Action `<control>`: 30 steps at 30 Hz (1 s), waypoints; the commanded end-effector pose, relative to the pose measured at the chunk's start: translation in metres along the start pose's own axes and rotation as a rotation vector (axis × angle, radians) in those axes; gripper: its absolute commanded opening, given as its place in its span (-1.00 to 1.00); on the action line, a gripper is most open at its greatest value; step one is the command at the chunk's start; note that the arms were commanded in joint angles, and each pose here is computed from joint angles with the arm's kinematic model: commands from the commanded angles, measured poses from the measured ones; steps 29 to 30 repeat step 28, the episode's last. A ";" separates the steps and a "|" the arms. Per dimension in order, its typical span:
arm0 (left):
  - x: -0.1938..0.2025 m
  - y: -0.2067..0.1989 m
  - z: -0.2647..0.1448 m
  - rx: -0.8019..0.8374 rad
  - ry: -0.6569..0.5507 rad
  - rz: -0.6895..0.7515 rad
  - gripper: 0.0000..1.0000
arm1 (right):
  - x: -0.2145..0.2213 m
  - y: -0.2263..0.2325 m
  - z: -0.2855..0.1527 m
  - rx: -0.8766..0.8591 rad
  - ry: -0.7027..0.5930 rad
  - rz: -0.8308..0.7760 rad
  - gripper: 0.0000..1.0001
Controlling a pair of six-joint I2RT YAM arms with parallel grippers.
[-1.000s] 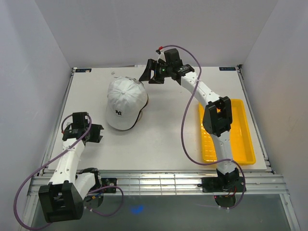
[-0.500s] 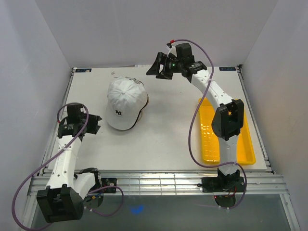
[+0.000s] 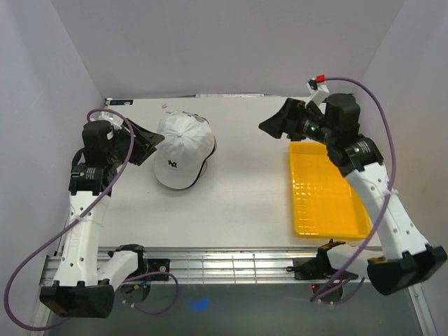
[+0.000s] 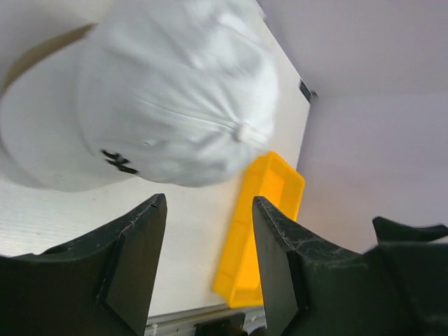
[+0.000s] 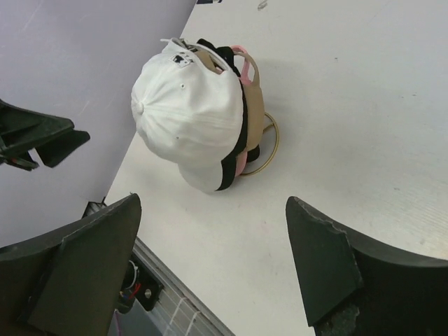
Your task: Stack the hats
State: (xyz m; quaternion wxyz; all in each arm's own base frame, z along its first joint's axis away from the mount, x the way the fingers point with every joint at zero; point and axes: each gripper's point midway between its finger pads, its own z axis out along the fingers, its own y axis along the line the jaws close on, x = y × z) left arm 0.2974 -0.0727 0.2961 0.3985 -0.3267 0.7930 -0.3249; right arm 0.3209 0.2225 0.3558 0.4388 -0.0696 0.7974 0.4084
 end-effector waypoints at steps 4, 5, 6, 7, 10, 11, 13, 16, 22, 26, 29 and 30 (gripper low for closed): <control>0.024 -0.075 -0.039 0.261 0.095 0.234 0.31 | 0.026 -0.011 -0.068 0.136 -0.086 -0.084 0.85; 0.027 -0.077 -0.042 0.270 0.101 0.246 0.31 | 0.035 -0.016 -0.075 0.163 -0.067 -0.084 0.87; 0.030 -0.077 -0.046 0.280 0.105 0.256 0.32 | 0.037 -0.020 -0.081 0.191 -0.079 -0.082 0.88; 0.035 -0.078 -0.048 0.291 0.118 0.263 0.32 | 0.041 -0.020 -0.090 0.198 -0.090 -0.086 0.89; 0.043 -0.078 -0.056 0.311 0.130 0.274 0.32 | 0.052 -0.023 -0.102 0.218 -0.090 -0.085 0.92; 0.044 -0.076 -0.056 0.308 0.132 0.276 0.32 | 0.056 -0.026 -0.102 0.227 -0.083 -0.081 0.93; 0.048 -0.075 -0.058 0.310 0.139 0.284 0.33 | 0.060 -0.028 -0.104 0.230 -0.078 -0.079 0.93; 0.052 -0.070 -0.059 0.302 0.148 0.285 0.33 | 0.062 -0.029 -0.103 0.232 -0.073 -0.076 0.94; 0.058 -0.058 -0.062 0.279 0.149 0.280 0.33 | 0.058 -0.029 -0.100 0.238 -0.072 -0.073 0.96; 0.060 -0.057 -0.063 0.279 0.159 0.278 0.33 | 0.055 -0.030 -0.099 0.243 -0.076 -0.070 0.94; 0.061 -0.058 -0.063 0.284 0.163 0.277 0.33 | 0.054 -0.029 -0.098 0.240 -0.078 -0.071 0.92; 0.061 -0.058 -0.063 0.284 0.163 0.277 0.33 | 0.054 -0.029 -0.098 0.240 -0.078 -0.071 0.92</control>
